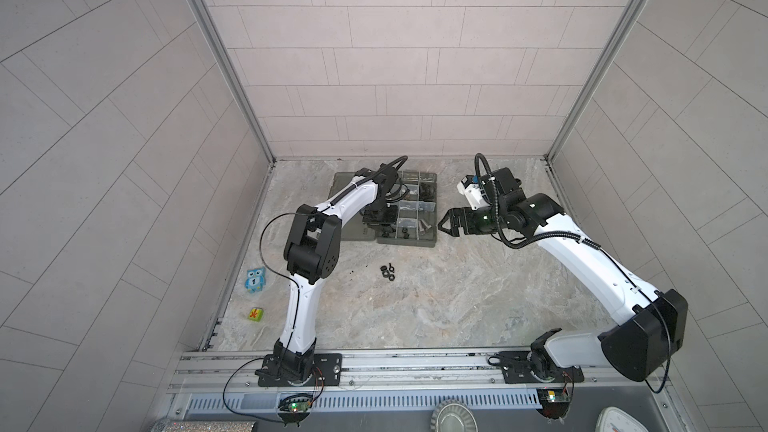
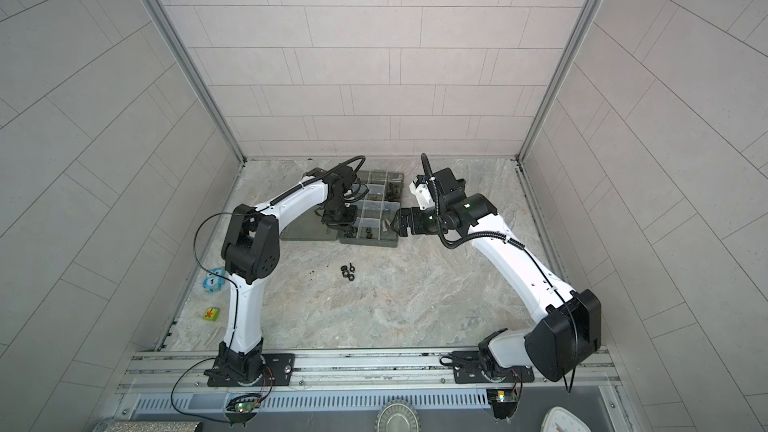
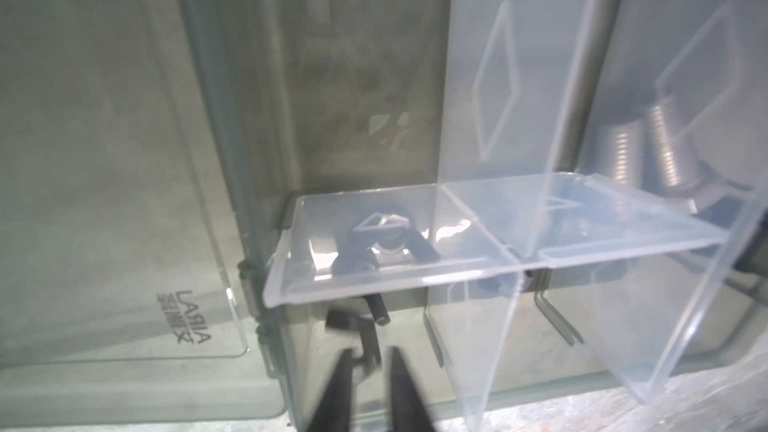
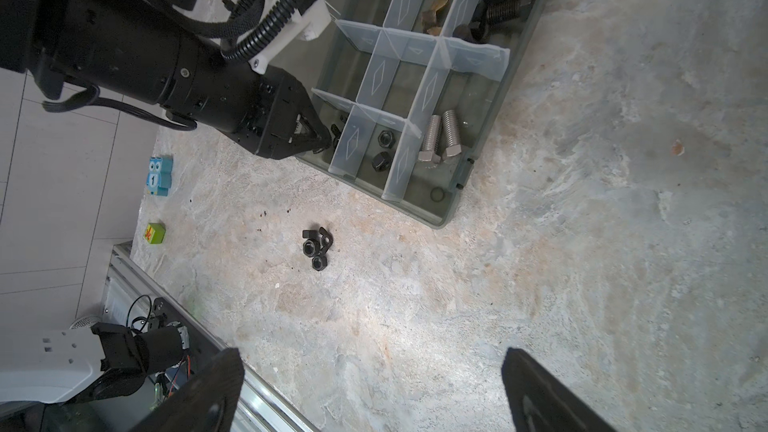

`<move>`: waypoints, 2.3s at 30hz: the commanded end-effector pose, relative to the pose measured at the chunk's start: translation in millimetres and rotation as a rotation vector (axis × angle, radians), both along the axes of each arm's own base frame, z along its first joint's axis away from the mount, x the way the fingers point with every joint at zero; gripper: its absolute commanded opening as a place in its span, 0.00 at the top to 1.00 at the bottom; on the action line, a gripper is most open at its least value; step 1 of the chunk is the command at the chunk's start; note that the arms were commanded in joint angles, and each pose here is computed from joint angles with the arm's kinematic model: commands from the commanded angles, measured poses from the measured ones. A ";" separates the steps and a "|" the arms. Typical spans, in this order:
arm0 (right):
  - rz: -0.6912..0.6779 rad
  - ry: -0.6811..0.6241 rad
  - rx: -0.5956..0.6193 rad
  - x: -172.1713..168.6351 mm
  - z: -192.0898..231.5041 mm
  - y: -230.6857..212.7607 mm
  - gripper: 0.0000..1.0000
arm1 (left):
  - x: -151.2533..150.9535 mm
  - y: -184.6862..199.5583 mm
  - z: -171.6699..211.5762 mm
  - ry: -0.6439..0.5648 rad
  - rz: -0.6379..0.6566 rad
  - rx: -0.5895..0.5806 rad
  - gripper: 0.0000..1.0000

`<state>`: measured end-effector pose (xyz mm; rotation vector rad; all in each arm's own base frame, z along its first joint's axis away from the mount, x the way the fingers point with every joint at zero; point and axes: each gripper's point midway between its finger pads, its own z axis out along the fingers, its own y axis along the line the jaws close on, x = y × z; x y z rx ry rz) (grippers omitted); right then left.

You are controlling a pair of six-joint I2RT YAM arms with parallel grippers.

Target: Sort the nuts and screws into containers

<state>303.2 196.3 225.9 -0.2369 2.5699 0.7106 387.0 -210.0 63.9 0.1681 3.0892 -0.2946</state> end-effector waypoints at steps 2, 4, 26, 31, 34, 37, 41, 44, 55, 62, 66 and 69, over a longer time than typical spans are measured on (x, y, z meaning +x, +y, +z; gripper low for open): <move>0.001 0.018 -0.035 -1.6 -3.9 -5.0 0.01 | 5.3 -3.3 10.0 -0.012 -0.002 -0.030 0.51; 0.000 0.023 -0.050 -3.7 -5.7 -7.8 0.01 | 5.3 -6.5 24.1 -0.034 -0.005 -0.056 0.50; 0.021 0.068 -0.089 -47.9 -30.7 -17.3 0.01 | -126.9 23.9 12.0 0.014 -0.044 -0.106 0.57; 0.018 0.068 -0.098 -53.0 -28.1 -20.5 0.01 | -122.8 16.9 0.8 -0.026 -0.097 -0.125 0.55; 0.007 0.064 -0.105 -56.6 -27.2 -24.8 0.01 | -119.3 14.9 -3.8 -0.040 -0.125 -0.123 0.55; -0.002 0.059 -0.112 -59.6 -26.2 -28.5 0.01 | -117.6 16.7 -13.1 -0.027 -0.150 -0.101 0.55; -0.019 0.046 -0.121 -62.1 -24.4 -33.7 0.01 | -119.7 16.1 -27.1 -0.012 -0.178 -0.081 0.57; -0.034 0.034 -0.123 -63.5 -23.7 -37.2 0.01 | -121.4 14.6 -32.9 -0.020 -0.212 -0.058 0.57; -0.059 0.007 -0.128 -66.7 -18.6 -43.8 0.01 | -120.1 15.5 -48.8 0.000 -0.245 -0.016 0.66; -0.052 0.012 -0.127 -69.3 -19.7 -44.0 0.01 | -114.9 14.0 -48.0 -0.008 -0.248 -0.010 0.71; -0.048 0.015 -0.129 -70.2 -19.6 -44.1 0.01 | -114.3 12.5 -48.2 -0.004 -0.249 -0.015 0.74; -0.048 0.017 -0.131 -71.2 -20.0 -44.6 0.01 | -115.3 12.6 -49.8 0.002 -0.249 -0.015 0.80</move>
